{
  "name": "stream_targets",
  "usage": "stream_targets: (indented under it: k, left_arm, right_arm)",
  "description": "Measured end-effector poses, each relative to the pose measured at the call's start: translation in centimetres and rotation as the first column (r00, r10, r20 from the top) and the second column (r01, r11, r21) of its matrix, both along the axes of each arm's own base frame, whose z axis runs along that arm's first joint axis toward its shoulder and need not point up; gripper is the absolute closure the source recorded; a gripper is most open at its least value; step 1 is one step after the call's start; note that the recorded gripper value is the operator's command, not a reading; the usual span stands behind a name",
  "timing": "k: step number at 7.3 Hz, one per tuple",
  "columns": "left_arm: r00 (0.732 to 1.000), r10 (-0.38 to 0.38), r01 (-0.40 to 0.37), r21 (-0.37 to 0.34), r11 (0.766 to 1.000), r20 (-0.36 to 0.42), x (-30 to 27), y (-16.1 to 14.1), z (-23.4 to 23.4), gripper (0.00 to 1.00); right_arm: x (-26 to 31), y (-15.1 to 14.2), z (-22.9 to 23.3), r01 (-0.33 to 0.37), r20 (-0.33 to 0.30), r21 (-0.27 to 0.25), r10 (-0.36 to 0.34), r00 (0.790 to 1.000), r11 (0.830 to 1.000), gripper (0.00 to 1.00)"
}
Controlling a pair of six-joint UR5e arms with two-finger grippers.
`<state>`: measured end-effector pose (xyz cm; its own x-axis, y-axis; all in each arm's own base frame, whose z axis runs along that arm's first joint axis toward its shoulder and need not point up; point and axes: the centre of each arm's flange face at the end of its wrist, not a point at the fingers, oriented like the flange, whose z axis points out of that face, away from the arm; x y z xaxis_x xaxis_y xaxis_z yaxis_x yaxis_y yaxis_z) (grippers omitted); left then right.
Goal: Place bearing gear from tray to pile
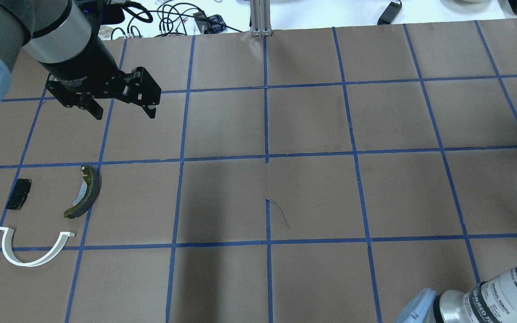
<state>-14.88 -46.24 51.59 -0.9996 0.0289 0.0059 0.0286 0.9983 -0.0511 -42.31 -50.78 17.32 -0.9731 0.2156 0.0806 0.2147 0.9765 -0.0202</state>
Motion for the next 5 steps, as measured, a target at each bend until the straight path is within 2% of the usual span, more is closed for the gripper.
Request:
stream_targets:
  k: [2,5]
  left_arm:
    - [1.000,-0.001,0.001,-0.001,1.000,0.000,0.00,0.03,0.04,0.00]
    - [1.000,-0.001,0.001,-0.003,1.000,0.000,0.00,0.09,0.12,0.00]
  right_arm:
    - [-0.02,-0.02,0.06,0.001,-0.001,-0.002,-0.001,1.000,1.000,0.52]
    - [0.00,-0.08,0.21,-0.002,-0.004,-0.003,0.002,1.000,1.000,0.71]
